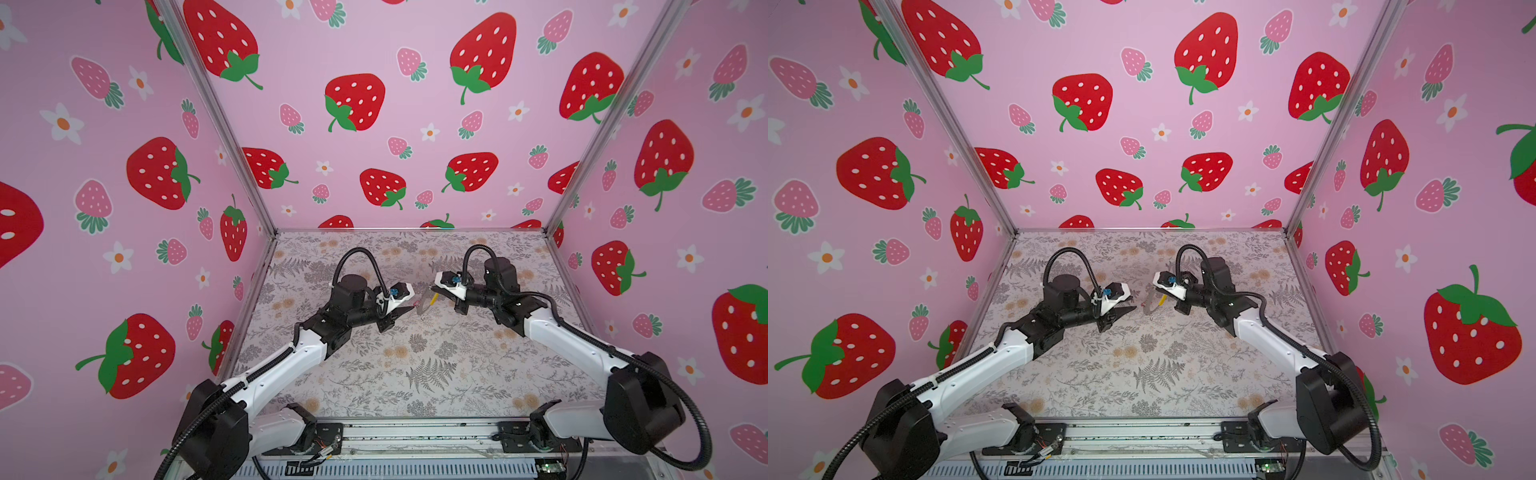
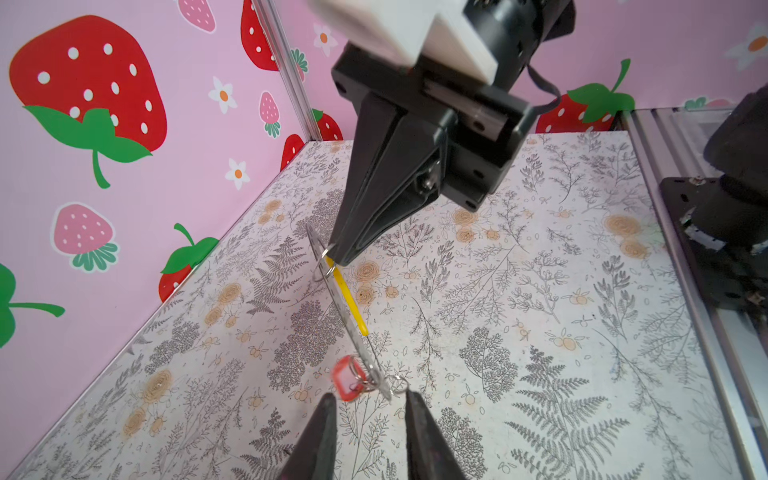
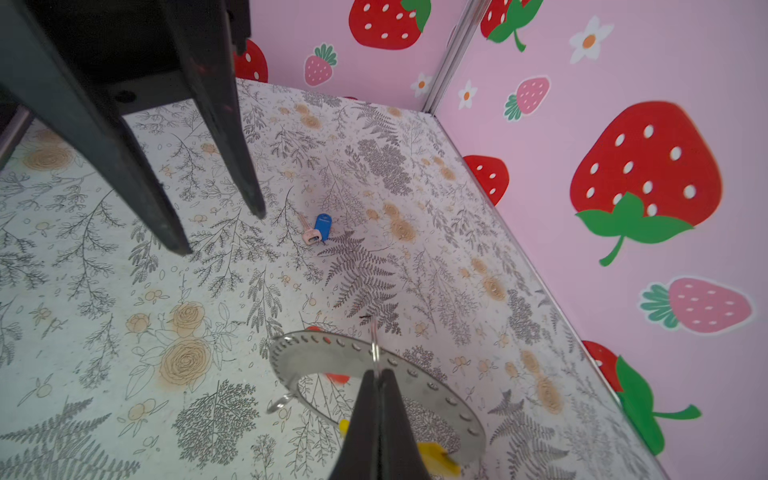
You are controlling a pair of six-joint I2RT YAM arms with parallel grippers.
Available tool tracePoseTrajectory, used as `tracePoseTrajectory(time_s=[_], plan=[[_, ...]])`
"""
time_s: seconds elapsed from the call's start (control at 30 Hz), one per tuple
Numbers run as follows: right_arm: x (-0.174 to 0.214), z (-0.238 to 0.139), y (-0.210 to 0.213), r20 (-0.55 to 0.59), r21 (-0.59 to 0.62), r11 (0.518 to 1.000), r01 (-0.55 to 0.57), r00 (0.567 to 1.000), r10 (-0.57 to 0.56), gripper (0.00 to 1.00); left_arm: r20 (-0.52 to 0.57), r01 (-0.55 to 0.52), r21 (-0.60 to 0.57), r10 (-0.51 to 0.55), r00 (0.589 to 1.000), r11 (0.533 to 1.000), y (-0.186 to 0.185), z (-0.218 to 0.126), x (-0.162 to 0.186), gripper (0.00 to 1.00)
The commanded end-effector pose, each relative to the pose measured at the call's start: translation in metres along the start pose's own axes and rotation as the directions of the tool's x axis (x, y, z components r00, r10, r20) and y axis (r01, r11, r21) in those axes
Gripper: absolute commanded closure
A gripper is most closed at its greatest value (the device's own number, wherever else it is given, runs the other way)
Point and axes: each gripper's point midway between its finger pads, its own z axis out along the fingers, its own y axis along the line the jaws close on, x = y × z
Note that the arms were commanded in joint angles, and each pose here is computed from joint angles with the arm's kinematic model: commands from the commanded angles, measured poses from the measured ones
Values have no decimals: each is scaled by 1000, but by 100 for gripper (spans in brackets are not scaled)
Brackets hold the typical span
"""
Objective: Put the keys on the keyring
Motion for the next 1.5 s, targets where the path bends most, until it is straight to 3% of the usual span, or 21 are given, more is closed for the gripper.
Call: tracePoseTrajectory(time_s=[0.0,0.27,0.47,0.73,1.47], plan=[[-24,-11,-3,50,28,992,123,991,-124,100,12,-116,-47,117,993,992,15,-3,-28,69],[-39,-22,-5,22,-9,988,152,988,-152,100,2,-274,-91,275,961,957,20,-3,-60,71],[-44,-25,-5,5,-28,986,165,986,-165,100,-22,-337,-69,336,941,939,16,7,-66,71],[-51,-28,-2,12,-34,983,180,984,-180,100,-28,-344,-100,343,939,934,23,15,-76,72],[-61,-30,1,28,-39,976,213,977,-212,100,-41,-383,-12,382,923,924,12,30,-73,79]])
